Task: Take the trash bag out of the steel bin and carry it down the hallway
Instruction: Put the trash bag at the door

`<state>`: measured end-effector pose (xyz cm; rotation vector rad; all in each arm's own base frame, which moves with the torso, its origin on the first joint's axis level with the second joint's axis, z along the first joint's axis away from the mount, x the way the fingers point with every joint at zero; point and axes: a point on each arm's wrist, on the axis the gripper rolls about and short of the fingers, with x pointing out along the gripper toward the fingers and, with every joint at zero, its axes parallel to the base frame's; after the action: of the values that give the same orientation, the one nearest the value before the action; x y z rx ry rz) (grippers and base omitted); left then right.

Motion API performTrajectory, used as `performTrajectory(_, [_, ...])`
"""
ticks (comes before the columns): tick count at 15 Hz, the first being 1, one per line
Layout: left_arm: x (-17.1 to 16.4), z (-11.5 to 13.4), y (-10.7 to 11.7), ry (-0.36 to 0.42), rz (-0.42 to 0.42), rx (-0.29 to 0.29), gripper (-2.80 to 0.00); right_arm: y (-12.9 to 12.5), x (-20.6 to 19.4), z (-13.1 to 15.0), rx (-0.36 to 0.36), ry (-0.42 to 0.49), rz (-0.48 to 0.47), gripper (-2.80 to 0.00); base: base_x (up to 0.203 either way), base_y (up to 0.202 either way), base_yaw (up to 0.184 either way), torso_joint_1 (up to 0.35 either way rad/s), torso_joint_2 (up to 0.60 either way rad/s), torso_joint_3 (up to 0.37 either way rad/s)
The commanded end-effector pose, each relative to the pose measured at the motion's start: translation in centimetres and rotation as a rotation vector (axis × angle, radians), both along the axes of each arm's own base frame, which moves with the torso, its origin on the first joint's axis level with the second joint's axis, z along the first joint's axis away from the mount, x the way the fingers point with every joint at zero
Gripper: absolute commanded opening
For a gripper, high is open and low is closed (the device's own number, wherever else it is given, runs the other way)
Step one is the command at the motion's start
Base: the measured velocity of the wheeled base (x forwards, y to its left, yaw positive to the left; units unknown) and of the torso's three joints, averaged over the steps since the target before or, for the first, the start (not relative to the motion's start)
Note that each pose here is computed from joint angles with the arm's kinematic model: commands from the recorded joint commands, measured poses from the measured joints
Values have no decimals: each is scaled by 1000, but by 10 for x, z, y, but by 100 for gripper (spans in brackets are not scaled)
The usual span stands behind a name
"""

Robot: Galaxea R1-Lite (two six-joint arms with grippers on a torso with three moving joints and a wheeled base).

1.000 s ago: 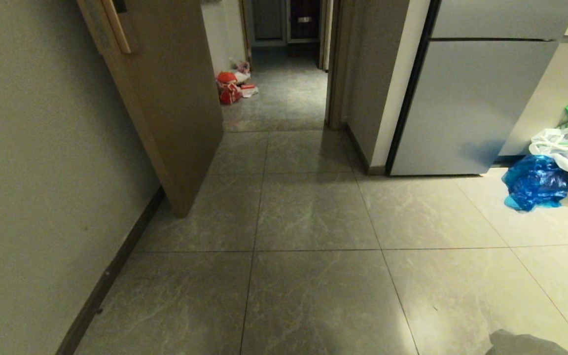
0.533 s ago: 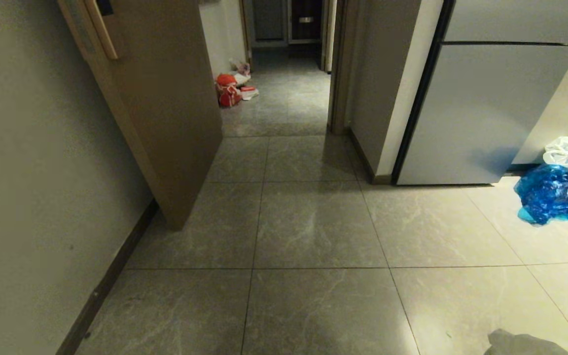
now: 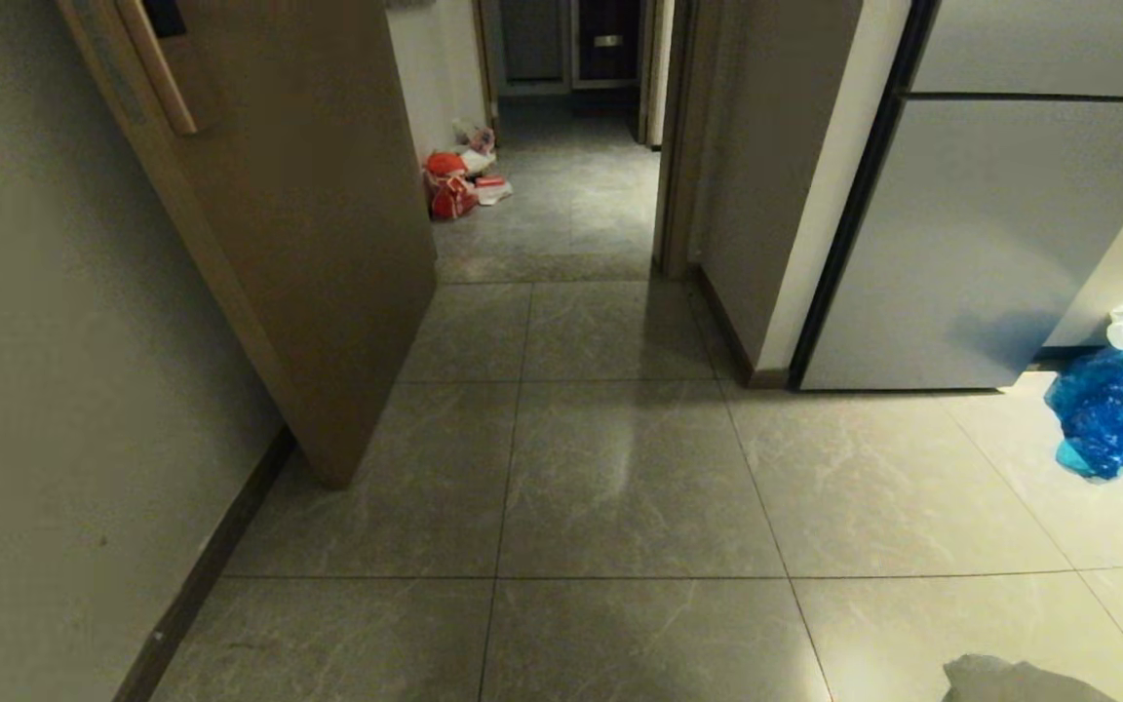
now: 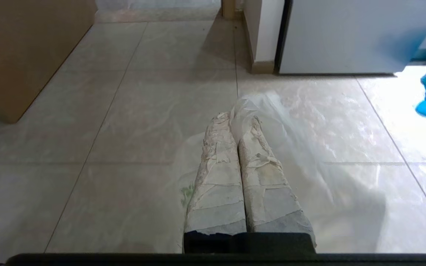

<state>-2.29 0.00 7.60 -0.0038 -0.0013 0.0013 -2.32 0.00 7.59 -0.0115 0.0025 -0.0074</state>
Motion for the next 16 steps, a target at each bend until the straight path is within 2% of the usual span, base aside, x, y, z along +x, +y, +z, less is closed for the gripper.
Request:
performTrajectory(1, [0,0,0,1,0,-1,-280,0,0,0,-1,2,0,-280,194,0,3,9,-1,1])
performTrajectory(16, [0,0,0,0,0,-2,-280,0,0,0,-1,1,0,-280,194,0,1,1,3,1])
